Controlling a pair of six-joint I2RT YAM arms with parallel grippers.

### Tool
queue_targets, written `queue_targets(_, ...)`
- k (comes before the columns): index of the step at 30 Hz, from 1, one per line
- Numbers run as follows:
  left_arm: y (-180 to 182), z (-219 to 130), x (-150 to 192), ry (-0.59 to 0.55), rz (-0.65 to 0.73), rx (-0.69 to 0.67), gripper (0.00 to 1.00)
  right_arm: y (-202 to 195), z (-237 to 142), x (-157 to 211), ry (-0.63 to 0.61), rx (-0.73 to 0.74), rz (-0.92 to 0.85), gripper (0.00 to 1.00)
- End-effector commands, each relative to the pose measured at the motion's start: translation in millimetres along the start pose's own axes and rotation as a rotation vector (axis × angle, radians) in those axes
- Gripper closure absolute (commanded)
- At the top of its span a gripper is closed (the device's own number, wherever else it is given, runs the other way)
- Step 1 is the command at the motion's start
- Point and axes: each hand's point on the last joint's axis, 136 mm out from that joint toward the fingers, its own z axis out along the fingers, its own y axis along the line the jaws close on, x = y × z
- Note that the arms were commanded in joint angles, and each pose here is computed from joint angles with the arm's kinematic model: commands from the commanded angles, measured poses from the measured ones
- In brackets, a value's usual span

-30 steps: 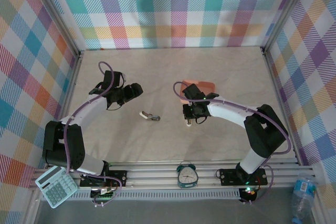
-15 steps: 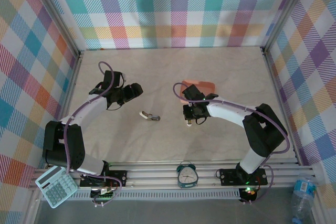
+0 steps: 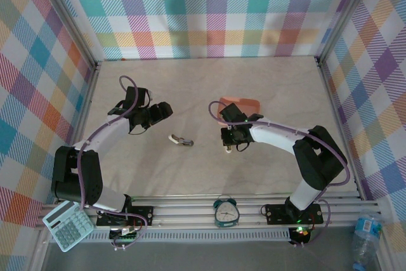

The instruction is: Load the staples into the stapler

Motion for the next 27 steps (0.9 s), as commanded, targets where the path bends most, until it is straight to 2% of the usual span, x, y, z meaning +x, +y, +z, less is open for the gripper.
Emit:
queue_targets(1,-5.2,-7.3,-3.5,-0.021,0.002,0.033,0.24,-2.8,2.0,9.5,0.02,0.022,-0.021,0.88)
queue_targets(16,-5.4,-7.1,-2.4,-0.018,0.0,0.038,0.24,-3.0,2.1,14.6,0.035,0.033,-0.025,0.87)
queue_targets(27,-5.1,-7.0,-1.6,-0.016,-0.001,0.038,0.24,-3.5,1.3,16.1,0.039,0.036,-0.022,0.81)
